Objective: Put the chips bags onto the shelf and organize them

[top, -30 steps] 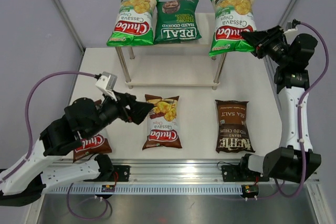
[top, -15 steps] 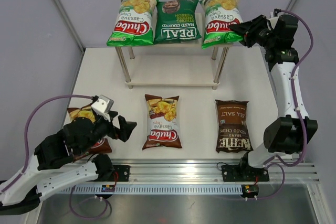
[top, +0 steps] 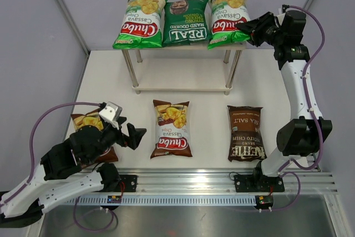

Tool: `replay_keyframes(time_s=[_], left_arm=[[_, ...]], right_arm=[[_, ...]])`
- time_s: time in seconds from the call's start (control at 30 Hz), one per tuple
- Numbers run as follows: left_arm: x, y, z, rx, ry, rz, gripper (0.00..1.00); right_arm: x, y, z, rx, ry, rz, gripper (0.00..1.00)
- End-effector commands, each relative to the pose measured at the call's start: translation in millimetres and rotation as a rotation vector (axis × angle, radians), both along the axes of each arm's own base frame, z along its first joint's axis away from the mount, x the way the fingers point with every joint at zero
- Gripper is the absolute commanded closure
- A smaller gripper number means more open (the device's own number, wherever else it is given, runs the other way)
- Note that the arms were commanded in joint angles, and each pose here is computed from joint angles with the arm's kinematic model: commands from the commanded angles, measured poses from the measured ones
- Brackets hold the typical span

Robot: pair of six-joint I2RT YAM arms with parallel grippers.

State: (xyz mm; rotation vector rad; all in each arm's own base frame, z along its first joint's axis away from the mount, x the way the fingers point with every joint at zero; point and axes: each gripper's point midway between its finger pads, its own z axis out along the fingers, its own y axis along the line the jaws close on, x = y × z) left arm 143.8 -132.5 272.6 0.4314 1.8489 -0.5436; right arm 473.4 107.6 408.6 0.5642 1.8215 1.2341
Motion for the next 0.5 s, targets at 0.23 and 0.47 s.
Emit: replay_keyframes(time_s=[0.23,0.47], left_arm=[[2.5,2.2,11.6,-0.057,-0.045,0.016,0.01],[2.5,3.5,10.4,-0.06,-0.044,0.022,0.01]], right_arm=[[2.5,16.9,4.5,-0.009,-0.023,0.026,0.81],[4.4,20.9,4.9,0.003,-0.017,0.055,0.81]])
